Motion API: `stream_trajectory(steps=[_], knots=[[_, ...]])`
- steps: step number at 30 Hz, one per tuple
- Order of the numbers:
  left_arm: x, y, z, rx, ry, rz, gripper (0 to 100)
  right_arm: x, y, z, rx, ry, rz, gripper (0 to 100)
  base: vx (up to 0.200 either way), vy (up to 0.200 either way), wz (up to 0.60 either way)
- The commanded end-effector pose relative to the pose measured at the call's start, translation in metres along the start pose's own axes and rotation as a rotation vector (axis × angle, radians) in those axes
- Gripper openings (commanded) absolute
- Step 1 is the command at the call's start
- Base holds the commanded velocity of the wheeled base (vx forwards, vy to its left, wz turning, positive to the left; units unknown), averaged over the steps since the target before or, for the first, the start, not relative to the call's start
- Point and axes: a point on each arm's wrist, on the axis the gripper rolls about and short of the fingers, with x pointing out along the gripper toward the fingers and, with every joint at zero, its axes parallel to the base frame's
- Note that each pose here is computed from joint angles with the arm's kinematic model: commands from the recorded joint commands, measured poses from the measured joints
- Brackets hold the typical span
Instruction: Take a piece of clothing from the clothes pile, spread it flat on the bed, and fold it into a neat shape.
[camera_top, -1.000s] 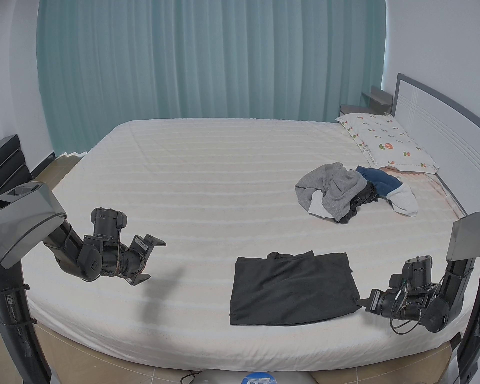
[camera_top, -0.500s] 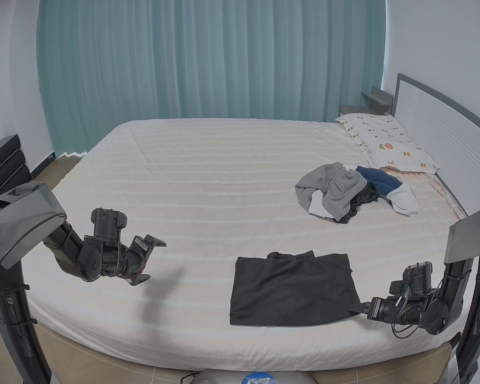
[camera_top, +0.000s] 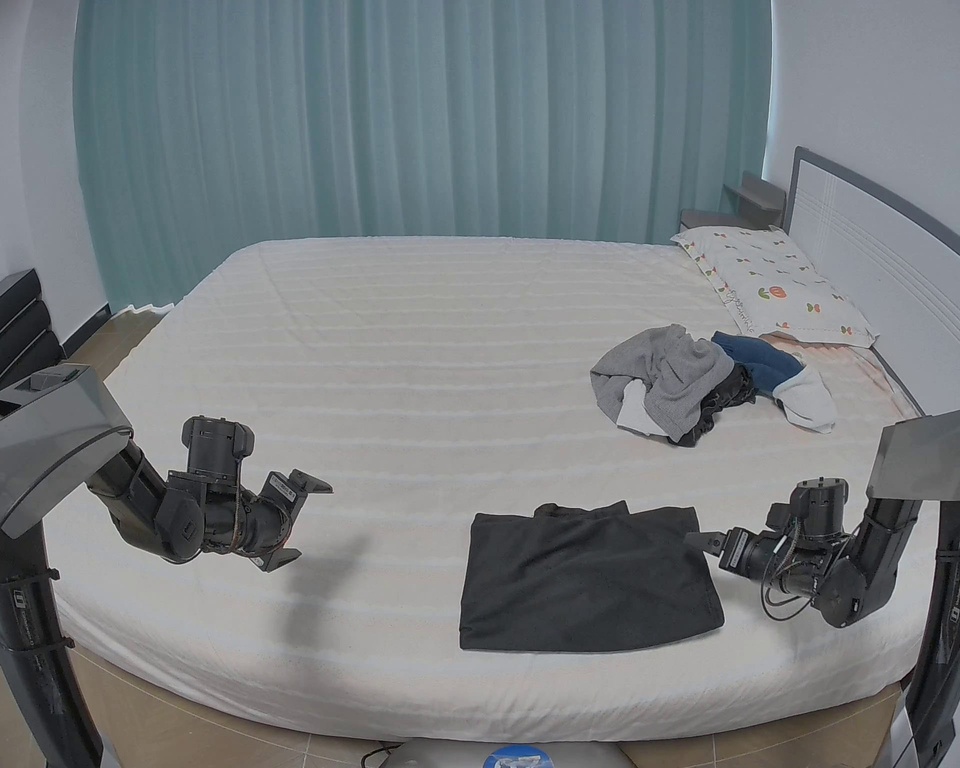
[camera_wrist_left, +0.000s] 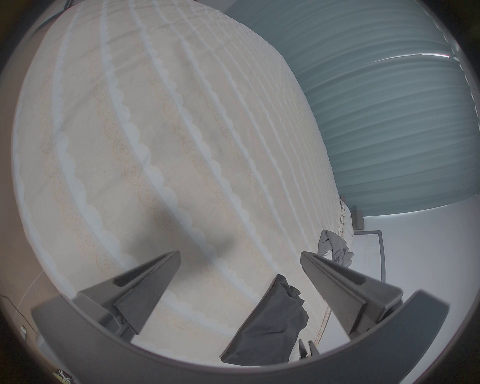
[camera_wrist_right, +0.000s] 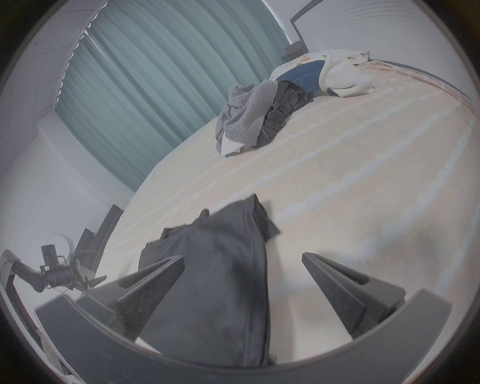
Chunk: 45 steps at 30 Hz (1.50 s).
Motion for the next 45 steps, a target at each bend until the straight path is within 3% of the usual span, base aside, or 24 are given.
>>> stream_trajectory(steps=[1,8,9,18,25,35,36,45], knots=[[0.000,0.000,0.000,-0.001,0.000,0.000,100,0.048,-0.012,0.007,0.057,-0.016,-0.012,100,0.000,0.000,0.00],[0.000,0.000,0.000,0.000,0.000,0.001,100,0.067,-0.006,0.019,0.120,0.015,-0.020,100,0.000,0.000,0.00],[0.000,0.000,0.000,0.000,0.000,0.001,100,0.070,-0.005,0.021,0.131,0.013,-0.017,0,0.000,0.000,0.00],[0.000,0.001,0.000,0.003,0.001,0.003,100,0.077,-0.005,0.027,0.134,-0.021,-0.028,0,0.000,0.000,0.00],[0.000,0.000,0.000,0.003,0.000,0.001,100,0.068,-0.014,0.037,0.212,-0.052,-0.041,0,0.000,0.000,0.00],[0.000,0.001,0.000,0.003,0.001,0.003,100,0.068,-0.016,0.036,0.215,-0.059,-0.040,0,0.000,0.000,0.00],[0.000,0.000,0.000,0.005,0.000,0.001,100,0.069,-0.016,0.035,0.214,-0.058,-0.039,100,0.000,0.000,0.00],[0.000,0.000,0.000,0.005,0.000,0.001,100,0.015,-0.005,0.026,0.182,-0.049,-0.007,100,0.000,0.000,0.00]])
